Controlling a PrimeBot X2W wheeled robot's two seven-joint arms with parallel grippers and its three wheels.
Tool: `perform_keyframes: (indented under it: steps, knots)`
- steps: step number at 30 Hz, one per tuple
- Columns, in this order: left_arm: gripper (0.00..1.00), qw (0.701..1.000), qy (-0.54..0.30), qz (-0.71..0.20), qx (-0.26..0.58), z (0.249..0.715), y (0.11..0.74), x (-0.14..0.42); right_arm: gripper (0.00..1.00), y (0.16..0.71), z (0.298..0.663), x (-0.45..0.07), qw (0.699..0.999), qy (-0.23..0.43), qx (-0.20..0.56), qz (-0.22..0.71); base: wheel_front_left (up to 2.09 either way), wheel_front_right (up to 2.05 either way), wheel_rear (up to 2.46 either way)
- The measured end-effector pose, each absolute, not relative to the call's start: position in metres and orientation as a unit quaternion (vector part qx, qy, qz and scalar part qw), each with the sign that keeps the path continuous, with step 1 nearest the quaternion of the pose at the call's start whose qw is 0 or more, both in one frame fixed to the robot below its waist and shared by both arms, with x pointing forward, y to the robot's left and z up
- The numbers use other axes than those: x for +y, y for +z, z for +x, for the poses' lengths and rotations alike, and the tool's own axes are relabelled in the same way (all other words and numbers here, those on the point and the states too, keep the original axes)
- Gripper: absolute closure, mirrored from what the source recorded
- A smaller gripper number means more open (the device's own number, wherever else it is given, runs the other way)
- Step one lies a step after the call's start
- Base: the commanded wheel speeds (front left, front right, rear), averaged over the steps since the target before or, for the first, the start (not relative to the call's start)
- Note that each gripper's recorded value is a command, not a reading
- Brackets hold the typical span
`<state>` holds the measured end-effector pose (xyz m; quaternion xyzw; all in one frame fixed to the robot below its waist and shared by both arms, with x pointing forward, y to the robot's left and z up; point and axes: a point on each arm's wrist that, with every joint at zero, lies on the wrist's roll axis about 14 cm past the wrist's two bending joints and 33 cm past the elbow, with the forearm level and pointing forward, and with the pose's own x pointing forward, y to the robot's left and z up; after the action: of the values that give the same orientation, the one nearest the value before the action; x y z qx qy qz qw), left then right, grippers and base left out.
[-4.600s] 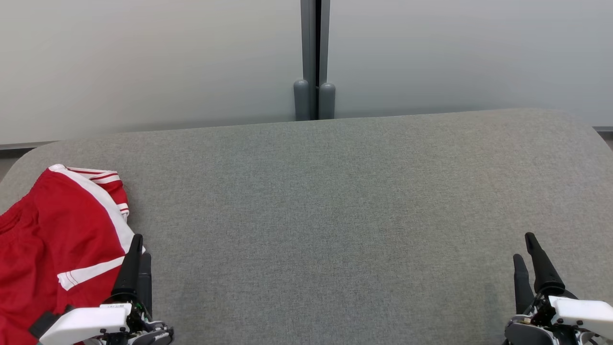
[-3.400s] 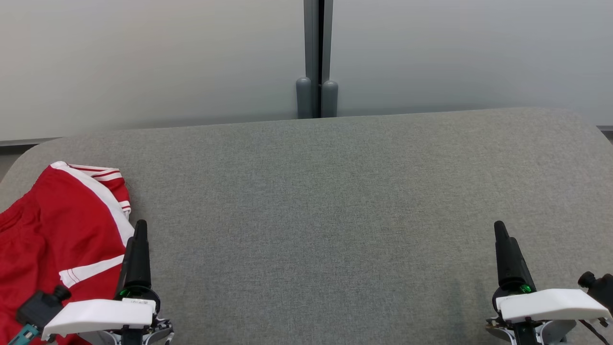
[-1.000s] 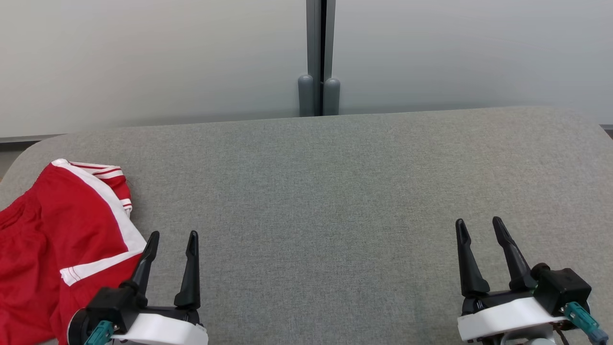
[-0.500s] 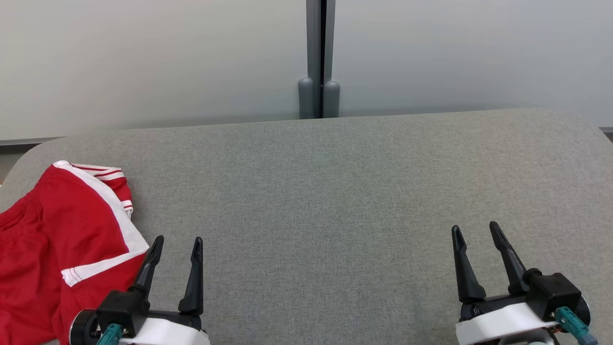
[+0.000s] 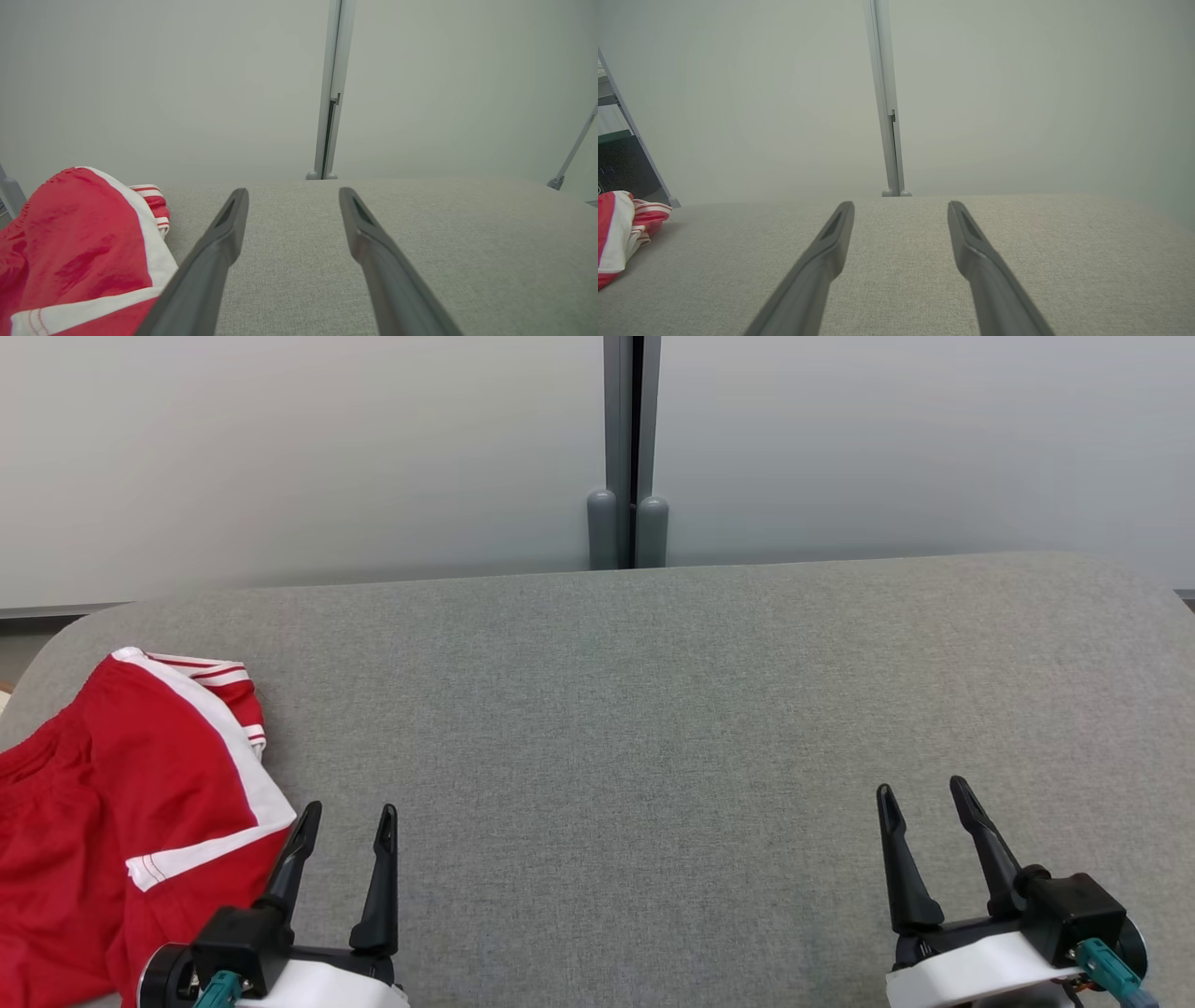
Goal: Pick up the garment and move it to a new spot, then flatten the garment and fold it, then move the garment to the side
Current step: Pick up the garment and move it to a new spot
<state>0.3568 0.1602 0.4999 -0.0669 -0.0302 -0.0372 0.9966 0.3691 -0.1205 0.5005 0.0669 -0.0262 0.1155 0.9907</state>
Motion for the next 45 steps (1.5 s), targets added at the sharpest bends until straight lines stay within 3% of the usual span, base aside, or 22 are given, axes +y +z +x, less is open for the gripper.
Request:
perform_keyframes:
  steps: [10, 38, 45]
  knots:
    - [0.00, 0.997, -0.015, -0.069, -0.027, 0.349, 0.497, 0.172, 0.00, 0.496, 0.370, -0.103, 0.988, 0.143, -0.018, 0.057, 0.00, 0.00, 0.00]
    - [0.00, 0.974, 0.216, -0.062, -0.035, 0.237, 0.490, 0.293, 0.00, 0.487, 0.367, 0.032, 0.938, 0.340, 0.012, 0.063, 0.00, 0.00, 0.00]
    - [0.00, 0.970, 0.238, -0.039, -0.040, 0.241, 0.501, 0.314, 0.00, 0.474, 0.374, 0.043, 0.933, 0.353, 0.027, 0.067, 0.00, 0.00, 0.00]
